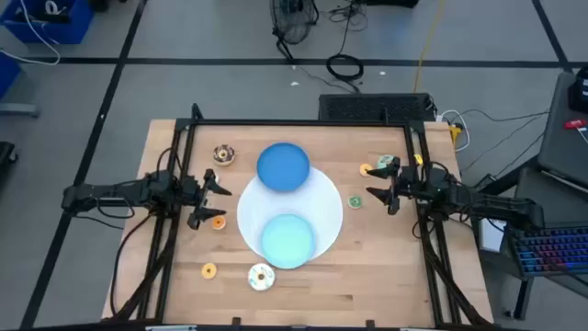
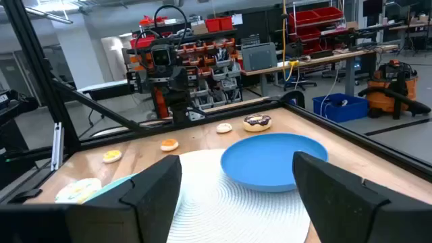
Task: Pick & Place donuts
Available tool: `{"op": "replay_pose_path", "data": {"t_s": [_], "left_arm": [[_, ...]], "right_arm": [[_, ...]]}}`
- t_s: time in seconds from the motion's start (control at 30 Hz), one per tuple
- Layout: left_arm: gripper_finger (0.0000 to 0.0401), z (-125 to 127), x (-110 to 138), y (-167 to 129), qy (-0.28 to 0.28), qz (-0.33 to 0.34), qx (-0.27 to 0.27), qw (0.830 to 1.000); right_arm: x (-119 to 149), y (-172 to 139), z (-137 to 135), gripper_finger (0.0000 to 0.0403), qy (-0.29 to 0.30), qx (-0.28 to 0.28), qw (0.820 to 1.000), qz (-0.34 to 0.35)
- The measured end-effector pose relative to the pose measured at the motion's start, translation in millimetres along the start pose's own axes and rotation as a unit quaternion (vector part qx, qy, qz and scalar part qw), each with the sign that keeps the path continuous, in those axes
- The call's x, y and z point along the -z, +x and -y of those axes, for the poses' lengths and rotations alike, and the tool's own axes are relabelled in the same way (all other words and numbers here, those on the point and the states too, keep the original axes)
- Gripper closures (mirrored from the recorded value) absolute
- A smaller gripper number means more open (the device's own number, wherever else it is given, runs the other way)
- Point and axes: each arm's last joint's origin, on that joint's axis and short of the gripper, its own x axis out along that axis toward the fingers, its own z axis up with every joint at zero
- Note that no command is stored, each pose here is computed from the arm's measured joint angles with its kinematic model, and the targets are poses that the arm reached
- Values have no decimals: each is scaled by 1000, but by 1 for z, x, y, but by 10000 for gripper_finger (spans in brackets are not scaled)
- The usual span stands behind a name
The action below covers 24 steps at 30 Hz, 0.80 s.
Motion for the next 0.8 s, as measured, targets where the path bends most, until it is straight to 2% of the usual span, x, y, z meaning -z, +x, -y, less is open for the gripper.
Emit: {"op": "replay_pose_path", "data": {"t_s": [0.8], "left_arm": [[122, 0, 0, 0, 0, 0, 0, 1000]], "right_arm": [[0, 0, 0, 133, 0, 0, 1000, 0]]}}
